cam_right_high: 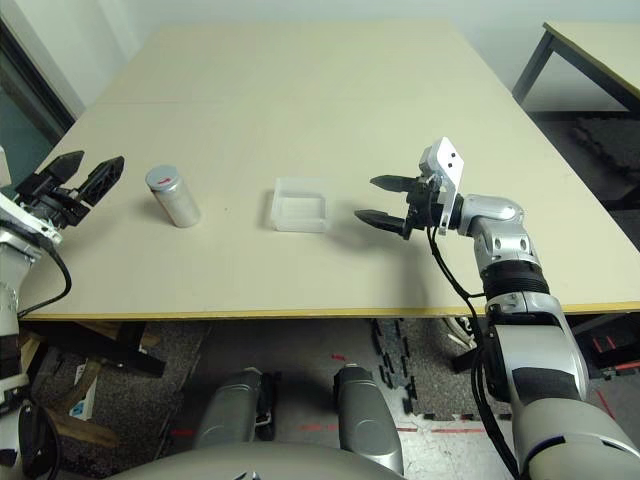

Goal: Pour the medicine from the bottle into the box.

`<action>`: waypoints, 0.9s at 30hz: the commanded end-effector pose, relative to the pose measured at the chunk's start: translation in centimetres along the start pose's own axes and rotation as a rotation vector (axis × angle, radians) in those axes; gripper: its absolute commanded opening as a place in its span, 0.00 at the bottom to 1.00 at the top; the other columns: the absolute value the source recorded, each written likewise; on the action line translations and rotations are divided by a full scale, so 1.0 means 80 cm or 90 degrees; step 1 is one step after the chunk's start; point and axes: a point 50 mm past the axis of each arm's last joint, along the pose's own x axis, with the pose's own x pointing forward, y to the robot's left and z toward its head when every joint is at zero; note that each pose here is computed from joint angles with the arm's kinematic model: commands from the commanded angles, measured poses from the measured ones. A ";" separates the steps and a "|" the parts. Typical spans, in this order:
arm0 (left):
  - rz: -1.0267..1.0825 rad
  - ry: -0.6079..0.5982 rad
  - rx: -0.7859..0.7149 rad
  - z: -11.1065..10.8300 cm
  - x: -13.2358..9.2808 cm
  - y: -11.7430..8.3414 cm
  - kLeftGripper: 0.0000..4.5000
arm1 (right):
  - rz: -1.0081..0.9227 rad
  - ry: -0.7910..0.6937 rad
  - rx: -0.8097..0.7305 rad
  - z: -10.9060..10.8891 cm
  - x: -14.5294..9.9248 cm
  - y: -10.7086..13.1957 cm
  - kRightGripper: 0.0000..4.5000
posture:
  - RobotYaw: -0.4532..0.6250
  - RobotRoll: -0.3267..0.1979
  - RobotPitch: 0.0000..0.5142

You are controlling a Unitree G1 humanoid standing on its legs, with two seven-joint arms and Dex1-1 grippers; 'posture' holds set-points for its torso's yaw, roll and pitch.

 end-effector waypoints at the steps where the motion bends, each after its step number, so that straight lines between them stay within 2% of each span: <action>1: -0.019 0.016 -0.013 -0.012 -0.010 -0.006 1.00 | 0.001 0.005 -0.005 0.002 0.002 -0.002 1.00 | 0.39 0.62 0.20; 6: -0.042 0.060 0.004 -0.038 -0.016 -0.008 1.00 | 0.005 0.005 -0.004 0.004 0.002 -0.002 1.00 | 0.38 0.62 0.21; 11: -0.079 0.090 0.034 -0.058 -0.009 -0.011 1.00 | 0.008 0.006 -0.005 0.005 0.001 -0.002 1.00 | 0.37 0.62 0.21; 27: -0.096 0.106 0.069 -0.089 0.018 -0.005 1.00 | 0.008 0.010 -0.012 0.007 -0.006 -0.002 1.00 | 0.33 0.62 0.22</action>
